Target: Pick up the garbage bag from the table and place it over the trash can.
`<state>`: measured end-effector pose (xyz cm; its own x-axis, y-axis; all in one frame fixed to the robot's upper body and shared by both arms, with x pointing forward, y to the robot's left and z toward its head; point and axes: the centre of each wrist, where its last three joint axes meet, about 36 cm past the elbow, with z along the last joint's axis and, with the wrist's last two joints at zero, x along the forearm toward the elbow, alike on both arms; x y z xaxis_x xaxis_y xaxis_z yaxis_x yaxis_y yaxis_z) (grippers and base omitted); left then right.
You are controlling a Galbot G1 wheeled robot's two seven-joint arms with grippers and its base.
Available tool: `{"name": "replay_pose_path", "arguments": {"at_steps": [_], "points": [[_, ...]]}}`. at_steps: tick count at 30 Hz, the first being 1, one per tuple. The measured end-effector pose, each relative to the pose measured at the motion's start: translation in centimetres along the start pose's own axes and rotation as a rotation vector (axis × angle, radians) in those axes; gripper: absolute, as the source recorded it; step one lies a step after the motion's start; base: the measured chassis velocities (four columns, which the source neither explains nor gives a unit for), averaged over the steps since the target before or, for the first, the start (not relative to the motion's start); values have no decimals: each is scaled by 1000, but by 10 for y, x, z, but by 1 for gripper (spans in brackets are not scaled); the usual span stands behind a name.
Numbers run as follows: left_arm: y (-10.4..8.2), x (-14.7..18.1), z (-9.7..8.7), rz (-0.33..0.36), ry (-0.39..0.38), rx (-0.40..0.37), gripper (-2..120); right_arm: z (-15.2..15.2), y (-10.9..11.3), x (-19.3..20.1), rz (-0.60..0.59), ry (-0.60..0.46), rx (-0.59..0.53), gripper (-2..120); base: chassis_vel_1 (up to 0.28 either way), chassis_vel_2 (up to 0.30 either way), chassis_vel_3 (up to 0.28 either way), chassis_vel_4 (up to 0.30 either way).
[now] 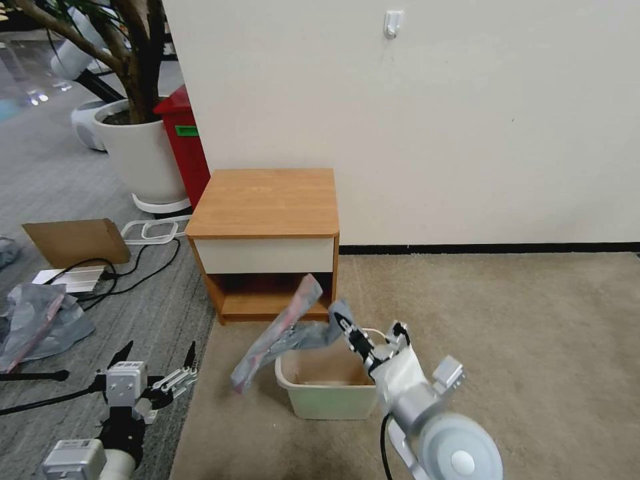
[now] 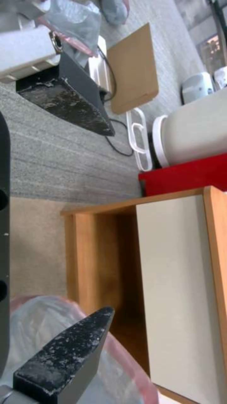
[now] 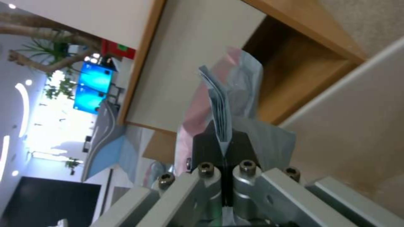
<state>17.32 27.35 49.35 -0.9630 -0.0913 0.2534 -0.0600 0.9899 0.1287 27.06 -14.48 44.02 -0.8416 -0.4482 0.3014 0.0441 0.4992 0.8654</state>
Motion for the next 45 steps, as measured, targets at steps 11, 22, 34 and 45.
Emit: {"name": "replay_pose_path", "arguments": {"at_steps": [11, 22, 34, 45], "points": [[0, 0, 0, 2, 0, 1, 100, -3, -24, 5, 80, -7, 19, 14, 0, 0, 0, 0], [-3, -2, -1, 11, -4, 9, 100, -10, -24, 18, 118, -13, 43, 50, 0, 0, 0, 0], [-12, -21, -4, 153, 5, 0, 100, -14, -15, 26, 119, -50, 84, 96, 0, 0, 0, 0], [-47, -82, -13, 331, 66, -28, 100, -12, -26, 22, 171, -75, 113, 100, 0, 0, 0, 0]]}}
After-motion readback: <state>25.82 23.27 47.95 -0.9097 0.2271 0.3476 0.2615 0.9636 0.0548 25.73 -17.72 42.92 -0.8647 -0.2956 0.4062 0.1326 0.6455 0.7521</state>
